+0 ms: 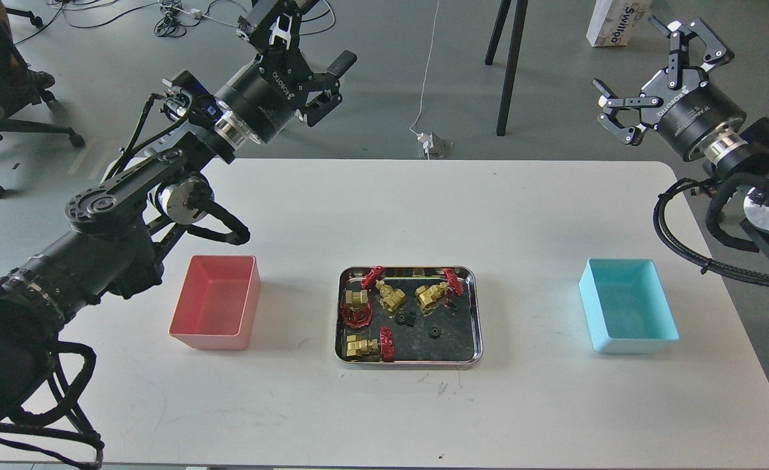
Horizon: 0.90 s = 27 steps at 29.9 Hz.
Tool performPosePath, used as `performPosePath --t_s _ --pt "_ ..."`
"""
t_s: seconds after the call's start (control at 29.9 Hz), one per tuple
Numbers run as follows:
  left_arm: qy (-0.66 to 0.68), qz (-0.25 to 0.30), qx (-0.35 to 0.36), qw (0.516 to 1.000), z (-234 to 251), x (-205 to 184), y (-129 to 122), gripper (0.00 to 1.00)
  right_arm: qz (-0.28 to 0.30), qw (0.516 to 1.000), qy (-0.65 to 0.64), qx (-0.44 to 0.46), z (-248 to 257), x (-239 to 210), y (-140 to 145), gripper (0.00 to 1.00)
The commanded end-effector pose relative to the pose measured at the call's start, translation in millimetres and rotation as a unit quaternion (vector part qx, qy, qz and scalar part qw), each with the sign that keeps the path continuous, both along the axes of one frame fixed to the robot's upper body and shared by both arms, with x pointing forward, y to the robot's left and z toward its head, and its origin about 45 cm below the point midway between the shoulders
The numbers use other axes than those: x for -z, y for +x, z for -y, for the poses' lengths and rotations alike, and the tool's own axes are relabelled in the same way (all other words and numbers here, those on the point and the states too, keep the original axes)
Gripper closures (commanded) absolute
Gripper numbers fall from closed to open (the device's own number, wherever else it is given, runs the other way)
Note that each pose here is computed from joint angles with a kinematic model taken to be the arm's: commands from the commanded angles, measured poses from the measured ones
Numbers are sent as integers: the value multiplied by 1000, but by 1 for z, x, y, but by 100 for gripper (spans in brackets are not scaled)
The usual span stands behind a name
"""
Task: Place valve in pink box and gear in blue box
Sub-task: 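Swing the left arm down and reach the left gripper toward the tray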
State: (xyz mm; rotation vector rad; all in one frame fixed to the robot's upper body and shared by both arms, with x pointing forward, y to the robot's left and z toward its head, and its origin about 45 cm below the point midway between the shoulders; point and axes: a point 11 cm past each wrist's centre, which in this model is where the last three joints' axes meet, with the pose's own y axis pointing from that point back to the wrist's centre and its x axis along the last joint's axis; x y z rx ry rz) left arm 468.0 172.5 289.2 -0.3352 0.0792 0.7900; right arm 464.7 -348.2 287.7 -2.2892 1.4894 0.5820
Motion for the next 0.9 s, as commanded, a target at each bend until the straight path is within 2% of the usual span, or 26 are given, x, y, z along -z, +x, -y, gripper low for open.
performPosePath --t_s 0.0,0.17,0.27,0.37,0.5,0.63,0.74,0.87 --pt "-2 -1 -2 1000 -1 1 0 0 -3 1000 4 1 -1 3 1 1" --pt "-7 -4 -21 1000 -16 -1 4 0 3 1000 21 9 -4 0 6 1" --pt "-58 -31 -60 996 -34 7 10 0 41 997 51 40 12 -34 19 1" --pt "-108 -54 -78 990 -41 18 6 0 74 995 56 34 6 -69 28 1" --pt "-160 -34 -28 986 -2 -8 -3 0 83 995 51 28 3 -80 30 1" --pt "-152 16 39 987 30 -50 -16 0 86 996 30 24 4 -89 32 1" --pt "-66 88 98 989 47 -85 -31 0 90 995 18 40 24 -95 28 1" --pt "110 145 197 963 82 -103 -61 1 83 995 12 47 34 -90 24 1"
